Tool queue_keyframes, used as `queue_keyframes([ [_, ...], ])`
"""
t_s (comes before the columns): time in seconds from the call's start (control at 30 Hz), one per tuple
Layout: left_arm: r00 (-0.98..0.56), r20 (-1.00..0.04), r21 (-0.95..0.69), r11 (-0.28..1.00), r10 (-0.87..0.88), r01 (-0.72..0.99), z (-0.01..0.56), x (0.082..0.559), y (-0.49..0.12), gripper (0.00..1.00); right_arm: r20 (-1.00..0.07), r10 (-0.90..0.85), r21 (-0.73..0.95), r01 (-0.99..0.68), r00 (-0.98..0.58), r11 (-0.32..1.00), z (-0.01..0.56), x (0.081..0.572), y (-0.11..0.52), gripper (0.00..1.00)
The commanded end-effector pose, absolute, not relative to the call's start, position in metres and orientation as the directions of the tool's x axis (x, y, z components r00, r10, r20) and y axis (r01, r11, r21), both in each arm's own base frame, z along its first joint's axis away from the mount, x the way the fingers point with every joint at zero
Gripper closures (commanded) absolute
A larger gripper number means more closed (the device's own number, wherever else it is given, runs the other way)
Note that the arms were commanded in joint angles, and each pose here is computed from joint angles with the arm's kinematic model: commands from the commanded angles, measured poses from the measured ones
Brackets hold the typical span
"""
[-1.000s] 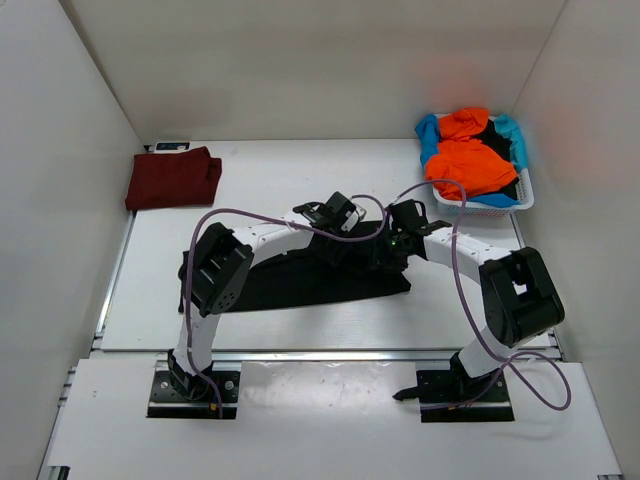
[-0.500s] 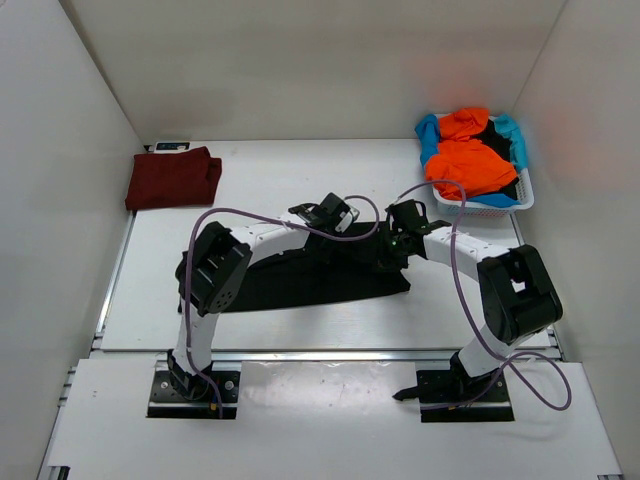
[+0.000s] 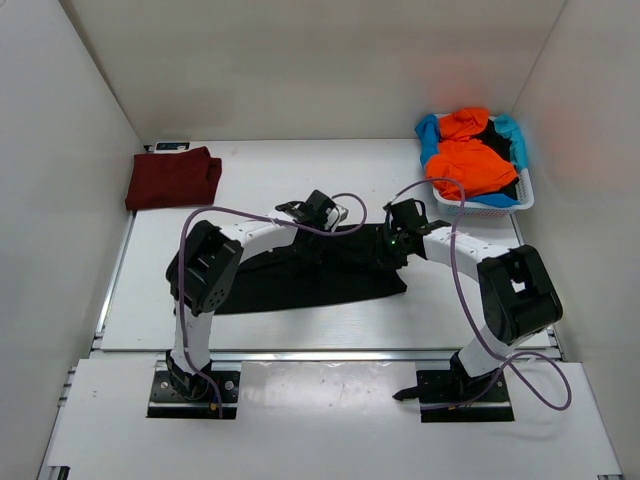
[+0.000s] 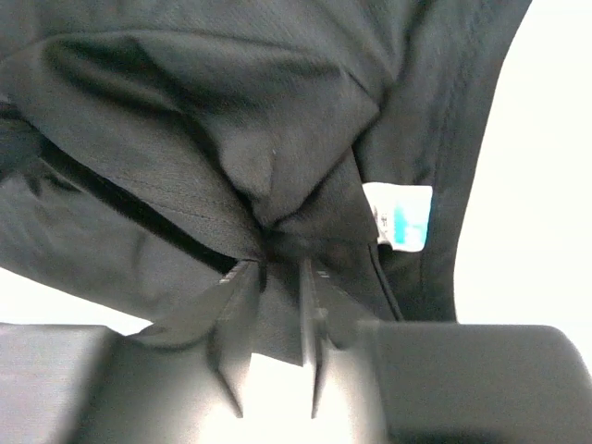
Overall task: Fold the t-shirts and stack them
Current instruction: Rotate the tshirt 90 degrees
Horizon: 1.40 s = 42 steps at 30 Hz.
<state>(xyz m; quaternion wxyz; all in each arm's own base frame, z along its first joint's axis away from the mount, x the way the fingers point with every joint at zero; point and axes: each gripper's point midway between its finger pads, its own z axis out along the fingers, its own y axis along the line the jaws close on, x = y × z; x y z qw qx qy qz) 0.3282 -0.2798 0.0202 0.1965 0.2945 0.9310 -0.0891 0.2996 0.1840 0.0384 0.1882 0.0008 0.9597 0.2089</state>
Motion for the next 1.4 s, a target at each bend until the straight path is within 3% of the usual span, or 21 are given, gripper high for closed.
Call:
queue_keyframes([
  [0.0,-0.750,-0.422,-0.170,0.768,0.509,0.617,0.046,0.306,-0.286,0.78,-0.451,0.009,0.439,-0.214,-0.893,0.873,0.060,0.302,0.202,0.76],
  [0.07,-0.749,-0.419,-0.216,0.745,0.514,0.632,0.051,0.295,-0.290,0.69,-0.475,-0.013,0.453,-0.257,-0.880,0.854,0.067,0.300,0.206,0.71],
  [0.17,-0.747,-0.430,-0.246,0.730,0.508,0.638,0.062,0.292,-0.293,0.61,-0.500,-0.018,0.480,-0.295,-0.866,0.826,0.077,0.294,0.207,0.73],
  [0.37,-0.742,-0.446,-0.263,0.719,0.501,0.643,0.075,0.290,-0.296,0.60,-0.608,0.000,0.513,-0.393,-0.794,0.763,0.118,0.295,0.207,0.88],
  [0.47,-0.737,-0.447,-0.268,0.709,0.508,0.652,0.080,0.286,-0.294,0.60,-0.617,-0.004,0.532,-0.421,-0.787,0.734,0.127,0.290,0.212,0.89],
  [0.57,-0.727,-0.444,-0.260,0.701,0.524,0.664,0.084,0.283,-0.282,0.48,-0.591,0.025,0.527,-0.363,-0.806,0.769,0.120,0.292,0.204,0.86],
  [0.6,-0.717,-0.452,-0.250,0.697,0.530,0.672,0.090,0.282,-0.279,0.42,-0.559,0.045,0.520,-0.308,-0.828,0.797,0.111,0.294,0.195,0.89],
  [0.7,-0.706,-0.490,-0.192,0.727,0.511,0.659,0.111,0.295,-0.261,0.39,-0.489,0.090,0.494,-0.191,-0.867,0.848,0.087,0.308,0.179,0.96],
  [0.73,-0.707,-0.529,-0.164,0.761,0.469,0.627,0.123,0.310,-0.249,0.38,-0.506,0.101,0.478,-0.181,-0.857,0.860,0.094,0.322,0.177,1.00],
  [0.8,-0.712,-0.589,-0.112,0.834,0.382,0.540,0.144,0.339,-0.216,0.28,-0.435,0.092,0.433,-0.118,-0.896,0.894,0.073,0.335,0.172,1.00],
  [0.87,-0.740,-0.614,0.006,0.939,0.275,0.344,0.151,0.375,-0.149,0.22,-0.445,0.064,0.380,-0.123,-0.893,0.917,0.077,0.359,0.174,0.99],
  [0.97,-0.793,-0.565,0.200,0.970,0.227,0.136,0.137,0.386,-0.054,0.24,-0.404,0.007,0.304,-0.127,-0.915,0.944,0.063,0.374,0.177,1.00],
  [1.07,-0.873,-0.450,0.273,0.960,0.186,0.064,0.109,0.363,0.010,0.24,-0.326,-0.051,0.230,-0.131,-0.944,0.964,0.047,0.369,0.173,1.00],
  [1.13,-0.912,-0.365,0.359,0.932,0.187,0.047,0.086,0.340,0.038,0.23,-0.273,-0.088,0.172,-0.139,-0.958,0.975,0.036,0.360,0.169,1.00],
  [1.37,-0.970,-0.176,0.487,0.871,0.166,0.061,0.044,0.300,0.088,0.22,-0.237,-0.124,0.070,-0.144,-0.964,0.987,0.025,0.363,0.150,1.00],
])
